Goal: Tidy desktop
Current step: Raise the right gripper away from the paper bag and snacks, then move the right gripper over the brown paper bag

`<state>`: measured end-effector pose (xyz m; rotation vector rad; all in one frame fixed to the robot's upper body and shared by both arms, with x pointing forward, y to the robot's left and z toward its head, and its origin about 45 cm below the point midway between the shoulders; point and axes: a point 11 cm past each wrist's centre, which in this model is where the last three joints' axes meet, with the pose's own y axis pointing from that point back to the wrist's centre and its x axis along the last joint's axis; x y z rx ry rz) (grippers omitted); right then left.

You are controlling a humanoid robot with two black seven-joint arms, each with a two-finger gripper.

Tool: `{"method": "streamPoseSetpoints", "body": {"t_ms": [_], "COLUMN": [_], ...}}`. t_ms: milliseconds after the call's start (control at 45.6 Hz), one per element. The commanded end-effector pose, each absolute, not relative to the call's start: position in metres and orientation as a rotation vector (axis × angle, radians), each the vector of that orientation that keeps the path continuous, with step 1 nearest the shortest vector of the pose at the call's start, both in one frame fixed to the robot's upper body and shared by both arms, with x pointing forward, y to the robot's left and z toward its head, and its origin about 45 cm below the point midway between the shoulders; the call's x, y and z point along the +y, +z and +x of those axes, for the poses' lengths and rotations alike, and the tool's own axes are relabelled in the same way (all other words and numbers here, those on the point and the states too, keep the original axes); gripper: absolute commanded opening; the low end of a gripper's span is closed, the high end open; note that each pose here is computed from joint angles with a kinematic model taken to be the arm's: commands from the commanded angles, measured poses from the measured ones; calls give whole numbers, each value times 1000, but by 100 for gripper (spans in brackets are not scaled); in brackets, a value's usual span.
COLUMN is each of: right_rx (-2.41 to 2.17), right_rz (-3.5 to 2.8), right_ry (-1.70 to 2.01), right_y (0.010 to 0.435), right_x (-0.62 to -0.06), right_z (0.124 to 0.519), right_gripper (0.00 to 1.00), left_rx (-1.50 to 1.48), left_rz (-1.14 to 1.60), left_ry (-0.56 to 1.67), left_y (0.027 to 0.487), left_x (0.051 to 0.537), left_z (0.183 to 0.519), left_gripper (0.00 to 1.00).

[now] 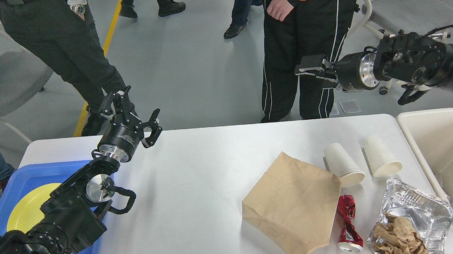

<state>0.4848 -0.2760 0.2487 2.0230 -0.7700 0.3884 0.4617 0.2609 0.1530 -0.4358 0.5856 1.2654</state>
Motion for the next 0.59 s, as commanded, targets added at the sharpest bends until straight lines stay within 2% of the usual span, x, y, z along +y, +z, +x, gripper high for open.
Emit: {"method": "streamPoseSetpoints", "body": {"t_ms": [0,351,570], "right_rx": [-551,-13,-1], "right_rz": [1889,1845,1819], "right_ry": [419,120,249], "right_y": [253,281,341], "right_x": [-259,-178,-145], "right_z": [475,430,434], "right_gripper": [100,100,100], "left_rx": [586,585,586], "left_rz": [-436,-436,-436], "left_ry": [1266,1265,1266], "left_y": [153,154,153], "left_x": [261,261,261], "left_z": [462,462,462], "left_gripper": [96,96,96]}}
